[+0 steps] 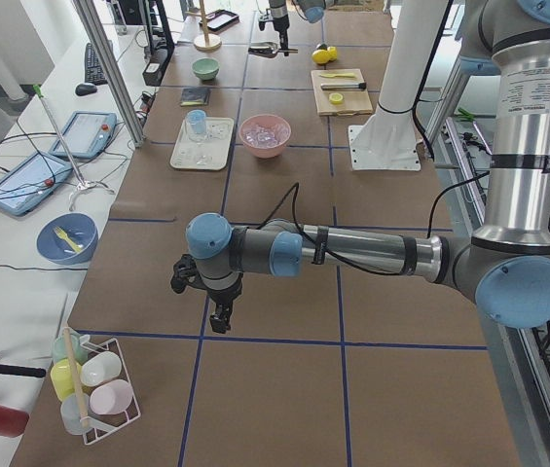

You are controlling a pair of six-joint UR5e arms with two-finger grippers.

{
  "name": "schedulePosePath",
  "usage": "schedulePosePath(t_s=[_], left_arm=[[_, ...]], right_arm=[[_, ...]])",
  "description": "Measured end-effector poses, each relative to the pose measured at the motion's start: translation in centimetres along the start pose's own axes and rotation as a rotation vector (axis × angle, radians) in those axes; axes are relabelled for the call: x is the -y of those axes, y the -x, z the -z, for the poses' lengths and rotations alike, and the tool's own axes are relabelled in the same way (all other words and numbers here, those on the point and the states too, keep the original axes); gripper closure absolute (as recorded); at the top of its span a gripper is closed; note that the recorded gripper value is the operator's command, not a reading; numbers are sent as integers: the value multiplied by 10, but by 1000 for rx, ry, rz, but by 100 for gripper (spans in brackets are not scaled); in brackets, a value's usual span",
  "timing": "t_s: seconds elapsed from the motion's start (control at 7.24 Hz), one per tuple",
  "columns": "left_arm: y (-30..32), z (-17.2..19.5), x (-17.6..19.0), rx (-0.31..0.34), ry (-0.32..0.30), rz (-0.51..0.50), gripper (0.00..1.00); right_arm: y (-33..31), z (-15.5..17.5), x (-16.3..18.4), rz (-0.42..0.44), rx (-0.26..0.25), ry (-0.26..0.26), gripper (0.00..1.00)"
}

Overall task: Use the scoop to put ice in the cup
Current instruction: 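Lower the scoop onto the table, open the right gripper and withdraw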

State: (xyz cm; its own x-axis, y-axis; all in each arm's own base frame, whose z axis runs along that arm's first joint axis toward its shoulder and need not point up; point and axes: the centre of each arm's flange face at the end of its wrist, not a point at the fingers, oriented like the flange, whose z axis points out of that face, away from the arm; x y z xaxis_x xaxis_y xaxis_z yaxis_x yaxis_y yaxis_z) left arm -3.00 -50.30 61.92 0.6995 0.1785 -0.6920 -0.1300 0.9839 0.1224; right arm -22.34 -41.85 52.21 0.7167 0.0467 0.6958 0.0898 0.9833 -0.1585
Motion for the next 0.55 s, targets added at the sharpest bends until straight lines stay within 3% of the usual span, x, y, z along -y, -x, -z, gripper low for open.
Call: schedulePosePath(t_s=[0.55], left_arm=[[-1, 1, 3, 0, -3, -3, 0]], right_arm=[[15, -35, -16, -34, 6, 31, 100]])
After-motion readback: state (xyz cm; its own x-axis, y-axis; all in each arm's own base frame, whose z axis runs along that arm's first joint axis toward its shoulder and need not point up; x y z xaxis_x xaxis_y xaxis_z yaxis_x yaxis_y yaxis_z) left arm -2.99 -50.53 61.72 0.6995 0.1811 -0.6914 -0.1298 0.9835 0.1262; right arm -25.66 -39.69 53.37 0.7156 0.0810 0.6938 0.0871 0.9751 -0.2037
